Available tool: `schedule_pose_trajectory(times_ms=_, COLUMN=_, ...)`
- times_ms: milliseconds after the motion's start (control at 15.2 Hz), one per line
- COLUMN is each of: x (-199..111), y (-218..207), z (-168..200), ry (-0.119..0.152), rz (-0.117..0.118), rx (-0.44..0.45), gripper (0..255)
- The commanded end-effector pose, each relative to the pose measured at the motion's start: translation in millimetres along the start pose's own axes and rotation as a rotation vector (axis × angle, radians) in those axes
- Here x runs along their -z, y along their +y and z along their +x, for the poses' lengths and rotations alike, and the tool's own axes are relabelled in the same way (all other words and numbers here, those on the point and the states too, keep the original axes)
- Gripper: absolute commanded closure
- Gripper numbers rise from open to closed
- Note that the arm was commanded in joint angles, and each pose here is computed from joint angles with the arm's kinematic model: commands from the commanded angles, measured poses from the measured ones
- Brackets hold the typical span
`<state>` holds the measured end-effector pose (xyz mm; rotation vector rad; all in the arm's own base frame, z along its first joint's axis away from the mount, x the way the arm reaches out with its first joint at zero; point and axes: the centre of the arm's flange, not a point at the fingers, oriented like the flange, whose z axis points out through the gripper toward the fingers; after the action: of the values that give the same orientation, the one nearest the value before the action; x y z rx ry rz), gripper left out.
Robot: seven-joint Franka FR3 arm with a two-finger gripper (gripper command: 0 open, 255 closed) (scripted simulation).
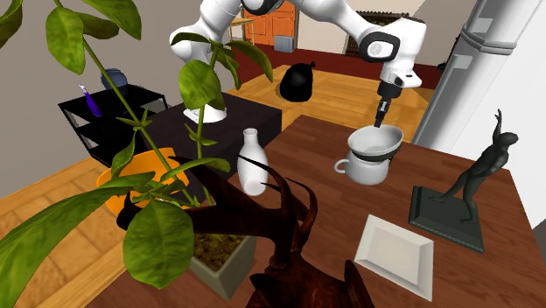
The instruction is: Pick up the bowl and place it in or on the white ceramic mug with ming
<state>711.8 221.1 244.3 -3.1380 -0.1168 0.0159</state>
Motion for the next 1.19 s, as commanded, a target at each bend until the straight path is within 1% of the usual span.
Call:
schedule_pose_trajectory(times_ms=0, x=-9.2, y=8.1, z=-0.9, ry=-0.016, rz=-0.010, rx=-0.007, gripper=0)
schedule_pose_trajectory(times_ms=330, x=-8.0, y=7.7, z=-0.7, ry=-0.016, rz=-0.010, rx=-0.007, gripper=0)
schedule_pose_trajectory(times_ms=594, x=42.0, y=7.2, z=0.1, ry=-0.016, rz=-0.010, rx=-0.007, gripper=0)
schedule_pose_trajectory(times_ms=1122, x=42.0, y=7.2, z=0.1, ry=-0.016, rz=-0.010, rx=-0.007, gripper=0)
